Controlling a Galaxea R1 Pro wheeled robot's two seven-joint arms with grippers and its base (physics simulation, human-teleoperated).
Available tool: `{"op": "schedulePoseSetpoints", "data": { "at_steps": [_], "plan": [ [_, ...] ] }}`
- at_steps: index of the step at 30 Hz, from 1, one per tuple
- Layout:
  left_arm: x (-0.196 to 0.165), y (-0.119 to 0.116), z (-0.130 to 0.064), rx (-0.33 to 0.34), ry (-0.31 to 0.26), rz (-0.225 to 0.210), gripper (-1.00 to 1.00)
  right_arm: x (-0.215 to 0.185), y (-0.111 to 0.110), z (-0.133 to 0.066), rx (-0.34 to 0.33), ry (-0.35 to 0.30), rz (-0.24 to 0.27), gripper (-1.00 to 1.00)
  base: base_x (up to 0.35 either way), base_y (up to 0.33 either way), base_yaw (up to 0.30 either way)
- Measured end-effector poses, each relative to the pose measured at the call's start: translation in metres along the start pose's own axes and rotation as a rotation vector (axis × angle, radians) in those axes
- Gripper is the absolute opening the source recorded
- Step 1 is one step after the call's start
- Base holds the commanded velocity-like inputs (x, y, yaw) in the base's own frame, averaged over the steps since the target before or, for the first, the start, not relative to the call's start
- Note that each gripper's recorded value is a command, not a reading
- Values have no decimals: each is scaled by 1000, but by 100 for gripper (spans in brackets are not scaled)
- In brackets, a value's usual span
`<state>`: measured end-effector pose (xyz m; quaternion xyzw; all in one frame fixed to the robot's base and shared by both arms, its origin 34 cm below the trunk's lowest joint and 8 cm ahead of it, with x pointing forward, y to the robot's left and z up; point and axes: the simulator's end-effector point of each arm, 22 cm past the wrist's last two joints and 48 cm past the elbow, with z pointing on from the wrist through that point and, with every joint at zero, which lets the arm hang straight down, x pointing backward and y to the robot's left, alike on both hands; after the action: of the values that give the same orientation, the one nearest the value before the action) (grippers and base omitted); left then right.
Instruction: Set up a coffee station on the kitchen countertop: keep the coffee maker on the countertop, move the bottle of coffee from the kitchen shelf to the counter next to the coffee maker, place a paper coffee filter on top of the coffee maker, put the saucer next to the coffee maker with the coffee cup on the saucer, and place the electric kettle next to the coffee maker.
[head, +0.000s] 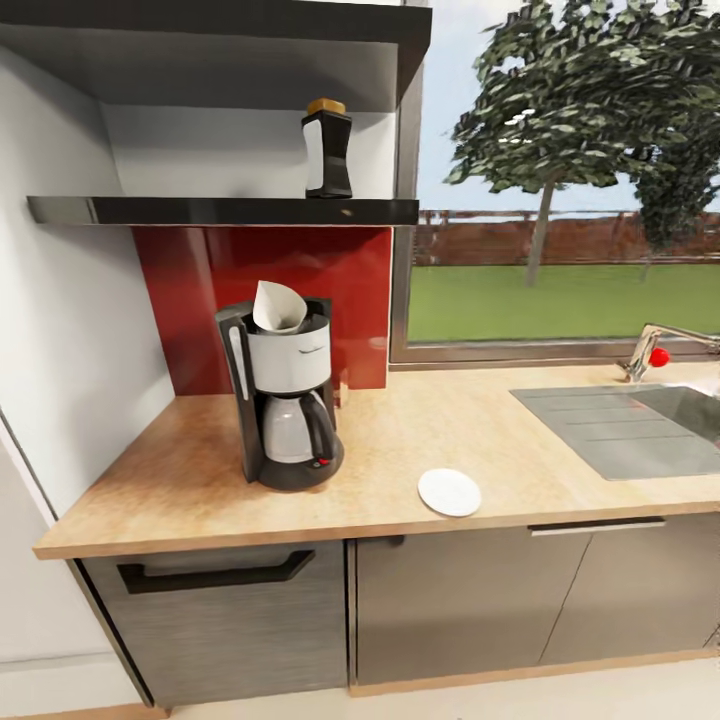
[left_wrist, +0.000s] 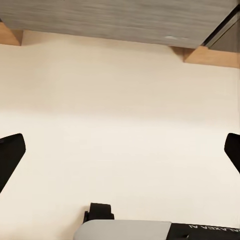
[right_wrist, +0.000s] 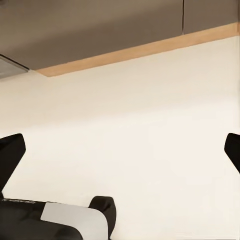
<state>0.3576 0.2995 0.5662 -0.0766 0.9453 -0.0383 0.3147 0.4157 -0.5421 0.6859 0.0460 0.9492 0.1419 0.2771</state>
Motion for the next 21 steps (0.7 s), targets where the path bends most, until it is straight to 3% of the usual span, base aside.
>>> {"op": "schedulePoseSetpoints", "data": {
  "at_steps": [9,15,21],
  "plan": [
    [0,0,0,0,0,0,100,0,0,0,0,1,0,100,-13,-27,-69],
    [0,0,0,0,1,0,100,0,0,1,0,1,0,100,-196,-106,-4],
    [0,0,0,0,0,0,100,0,0,1,0,1,-1,100,-102,-37,182]
  ]
}}
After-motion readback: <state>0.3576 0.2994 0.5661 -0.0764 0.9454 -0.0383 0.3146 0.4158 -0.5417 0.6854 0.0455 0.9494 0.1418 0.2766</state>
